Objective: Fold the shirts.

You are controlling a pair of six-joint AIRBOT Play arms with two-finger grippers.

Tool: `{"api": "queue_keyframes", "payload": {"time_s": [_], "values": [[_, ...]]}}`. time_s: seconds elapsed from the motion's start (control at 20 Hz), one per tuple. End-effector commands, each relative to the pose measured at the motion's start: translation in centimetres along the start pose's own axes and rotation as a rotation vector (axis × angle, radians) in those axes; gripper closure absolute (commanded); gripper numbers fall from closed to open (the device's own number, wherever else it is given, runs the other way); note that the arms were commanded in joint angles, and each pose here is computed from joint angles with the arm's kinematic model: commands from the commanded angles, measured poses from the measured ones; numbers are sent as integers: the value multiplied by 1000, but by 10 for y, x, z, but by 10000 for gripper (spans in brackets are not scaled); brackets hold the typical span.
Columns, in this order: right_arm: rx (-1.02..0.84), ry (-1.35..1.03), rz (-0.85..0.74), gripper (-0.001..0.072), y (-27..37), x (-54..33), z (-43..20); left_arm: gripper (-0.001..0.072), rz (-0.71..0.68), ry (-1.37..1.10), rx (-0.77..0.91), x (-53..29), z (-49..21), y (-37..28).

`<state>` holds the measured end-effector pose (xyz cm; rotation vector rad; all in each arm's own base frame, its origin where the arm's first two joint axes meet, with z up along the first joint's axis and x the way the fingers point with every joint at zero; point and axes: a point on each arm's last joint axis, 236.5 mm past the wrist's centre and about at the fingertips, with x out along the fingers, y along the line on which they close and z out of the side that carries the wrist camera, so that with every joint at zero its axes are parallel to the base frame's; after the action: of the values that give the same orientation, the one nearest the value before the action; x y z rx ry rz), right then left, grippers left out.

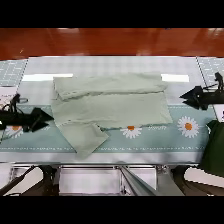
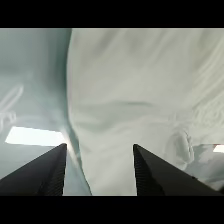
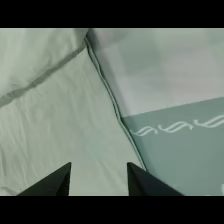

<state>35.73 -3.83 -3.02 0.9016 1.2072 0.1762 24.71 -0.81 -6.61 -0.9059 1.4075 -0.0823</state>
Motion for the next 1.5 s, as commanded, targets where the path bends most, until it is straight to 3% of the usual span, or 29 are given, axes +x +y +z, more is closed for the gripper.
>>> {"api": "queue_keyframes", "payload": {"time_s": [0.0, 0.35, 0.55, 0.6, 0.65, 0.7, 0.8, 1.05, 1.45], "values": [[5, -25, 96, 302, 11, 8, -28, 197, -49, 46, -132, 24, -44, 13], [3, 5, 128, 303, 19, 7, -35, 198, -55, 22, -97, 54, -49, 1], [4, 0, 131, 303, 20, 8, -34, 202, -20, 62, 58, 79, -65, -22], [5, -1, 132, 303, 20, 8, -34, 296, -9, 65, 90, 84, -67, -26], [7, -3, 130, 303, 18, 7, -33, 590, -7, 69, 113, 85, -67, -31], [12, -4, 132, 303, 16, 4, -33, 688, -13, 66, 122, 83, -64, -35], [17, 2, 110, 303, 0, -6, -36, 688, -31, 86, 145, 76, -64, -43], [146, 139, -155, 303, -76, -14, -77, 688, -45, 88, 161, 70, -62, -49], [123, 301, -80, 303, -53, 45, -96, 687, -44, 83, 121, 70, -61, -49]]}}
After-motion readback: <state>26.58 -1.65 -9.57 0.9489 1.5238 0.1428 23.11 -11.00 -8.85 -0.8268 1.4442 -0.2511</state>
